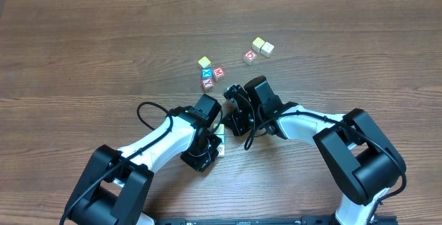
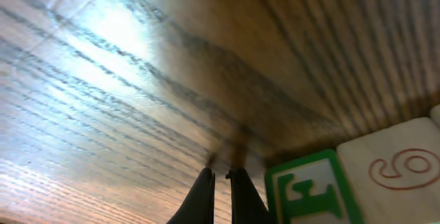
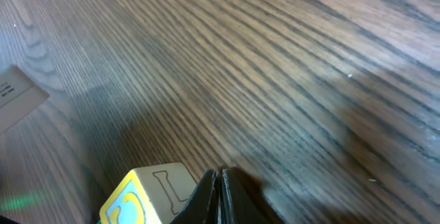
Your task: Flip 3 blocks
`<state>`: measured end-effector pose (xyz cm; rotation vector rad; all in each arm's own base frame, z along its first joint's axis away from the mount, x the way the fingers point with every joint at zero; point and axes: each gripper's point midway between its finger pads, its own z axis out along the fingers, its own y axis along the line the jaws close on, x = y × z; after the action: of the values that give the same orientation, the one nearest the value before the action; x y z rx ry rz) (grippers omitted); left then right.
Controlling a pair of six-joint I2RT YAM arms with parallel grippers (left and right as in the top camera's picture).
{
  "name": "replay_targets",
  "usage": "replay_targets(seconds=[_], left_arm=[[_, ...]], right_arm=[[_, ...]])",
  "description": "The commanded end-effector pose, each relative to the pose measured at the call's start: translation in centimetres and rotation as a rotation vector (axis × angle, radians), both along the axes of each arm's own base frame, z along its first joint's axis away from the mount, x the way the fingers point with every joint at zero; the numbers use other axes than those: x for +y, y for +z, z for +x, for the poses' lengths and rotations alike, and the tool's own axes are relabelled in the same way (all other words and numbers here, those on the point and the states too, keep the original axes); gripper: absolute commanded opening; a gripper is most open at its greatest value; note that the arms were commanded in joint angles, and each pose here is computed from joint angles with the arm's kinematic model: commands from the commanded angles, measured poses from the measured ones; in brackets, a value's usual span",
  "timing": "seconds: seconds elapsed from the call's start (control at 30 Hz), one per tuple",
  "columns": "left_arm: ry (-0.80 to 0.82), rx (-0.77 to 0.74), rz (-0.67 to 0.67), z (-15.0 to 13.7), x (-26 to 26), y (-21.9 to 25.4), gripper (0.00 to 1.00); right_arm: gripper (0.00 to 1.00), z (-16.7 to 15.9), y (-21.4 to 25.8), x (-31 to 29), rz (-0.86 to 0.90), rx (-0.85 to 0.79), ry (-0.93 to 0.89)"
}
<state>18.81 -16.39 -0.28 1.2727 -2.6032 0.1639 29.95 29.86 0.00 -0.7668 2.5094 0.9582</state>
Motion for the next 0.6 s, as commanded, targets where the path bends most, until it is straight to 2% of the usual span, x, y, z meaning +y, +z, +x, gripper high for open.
replay_targets(seconds=[0.0,0.3,0.57], left_arm=[[0.01,0.03,0.009,-0.6,0.0,-0.3,0.04],[0.012,0.054,0.057,-1.3,1.0,-0.3,0.04],[0.107,0.145,0.172,-2.2,5.3,0.0,0.04]], right_arm=[[0.06,1.7,-0.5,-1.6,-0.02,0.008,-0.08],[0.06,4.9,-0.8,-6.6,-0.033,0.035,-0.224],[0.06,6.6,-1.5,-11.8,-0.057,0.094,-0.36]])
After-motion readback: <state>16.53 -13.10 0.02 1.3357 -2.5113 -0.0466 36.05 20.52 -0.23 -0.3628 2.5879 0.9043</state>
